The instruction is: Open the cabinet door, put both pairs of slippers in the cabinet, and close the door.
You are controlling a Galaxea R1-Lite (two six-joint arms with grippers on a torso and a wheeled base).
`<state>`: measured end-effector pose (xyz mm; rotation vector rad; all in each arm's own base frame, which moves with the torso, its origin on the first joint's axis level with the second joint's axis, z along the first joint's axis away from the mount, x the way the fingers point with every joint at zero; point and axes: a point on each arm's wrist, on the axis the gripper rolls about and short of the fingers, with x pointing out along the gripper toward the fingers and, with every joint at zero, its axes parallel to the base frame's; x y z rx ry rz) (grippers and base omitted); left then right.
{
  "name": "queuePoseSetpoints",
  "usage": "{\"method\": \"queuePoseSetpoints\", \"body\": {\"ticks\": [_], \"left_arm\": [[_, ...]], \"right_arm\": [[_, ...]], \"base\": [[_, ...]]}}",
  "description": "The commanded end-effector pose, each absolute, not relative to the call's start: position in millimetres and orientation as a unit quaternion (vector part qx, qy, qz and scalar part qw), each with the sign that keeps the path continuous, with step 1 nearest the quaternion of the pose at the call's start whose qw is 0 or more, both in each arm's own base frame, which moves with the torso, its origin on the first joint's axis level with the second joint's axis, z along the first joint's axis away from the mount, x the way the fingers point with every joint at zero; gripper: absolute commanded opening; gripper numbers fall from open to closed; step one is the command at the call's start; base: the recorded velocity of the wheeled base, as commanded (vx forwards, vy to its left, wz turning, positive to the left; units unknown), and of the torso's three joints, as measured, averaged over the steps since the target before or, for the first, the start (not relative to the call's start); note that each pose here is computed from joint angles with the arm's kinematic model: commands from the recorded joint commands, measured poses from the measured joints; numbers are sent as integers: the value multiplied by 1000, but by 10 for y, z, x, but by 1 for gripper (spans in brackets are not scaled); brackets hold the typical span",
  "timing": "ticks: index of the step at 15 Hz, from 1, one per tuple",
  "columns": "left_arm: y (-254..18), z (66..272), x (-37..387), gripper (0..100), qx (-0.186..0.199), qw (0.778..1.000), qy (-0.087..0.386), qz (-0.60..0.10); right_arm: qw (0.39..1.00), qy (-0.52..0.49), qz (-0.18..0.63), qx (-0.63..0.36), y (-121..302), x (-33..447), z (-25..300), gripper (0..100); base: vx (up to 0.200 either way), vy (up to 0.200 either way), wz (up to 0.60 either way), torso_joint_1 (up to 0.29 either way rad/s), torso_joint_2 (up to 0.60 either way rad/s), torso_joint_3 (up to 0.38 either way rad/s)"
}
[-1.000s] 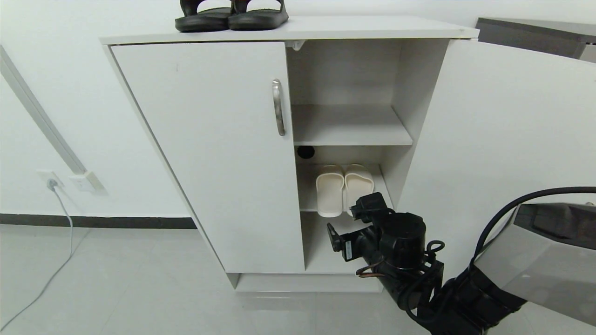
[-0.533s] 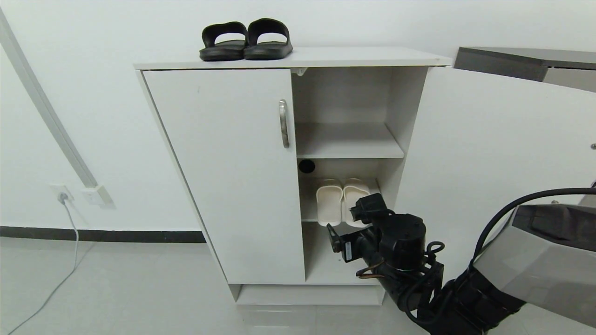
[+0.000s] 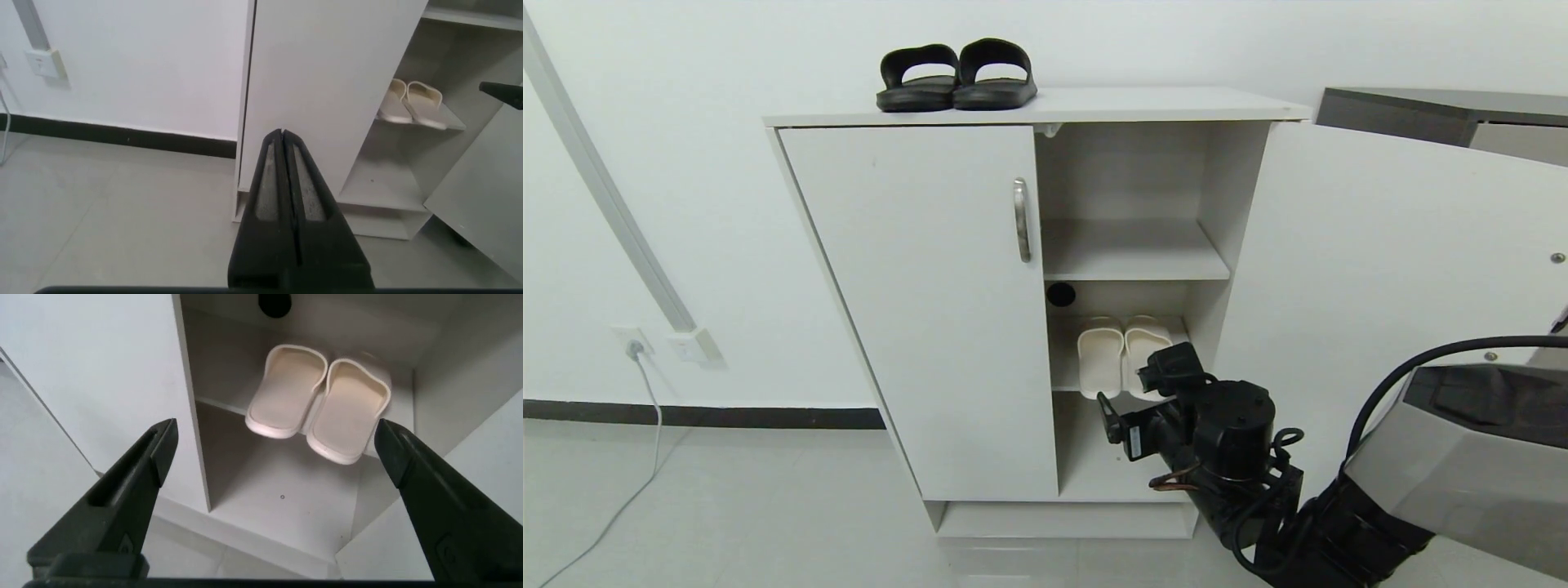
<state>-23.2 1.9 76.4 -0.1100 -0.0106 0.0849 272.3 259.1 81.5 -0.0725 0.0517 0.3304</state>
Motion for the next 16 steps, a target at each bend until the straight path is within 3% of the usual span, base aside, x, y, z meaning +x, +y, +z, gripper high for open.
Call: {"method": "queuePoseSetpoints", "body": {"ticks": [1,3,16], "left_arm": [[19,766,-231,0,-55,998,-5,43],[19,762,-230,0,-55,998,-5,43],[19,766,-231,0,-55,998,-5,43]], "right_arm": [[985,29,165,-39,2593,2726,788,100],[985,30,165,-39,2593,2725,780,100],[985,29,164,-38,2589,2730,777,100]], "base": [[0,0,0,0,0,0],[0,0,0,0,0,0],[0,200,0,4,2,5]]}}
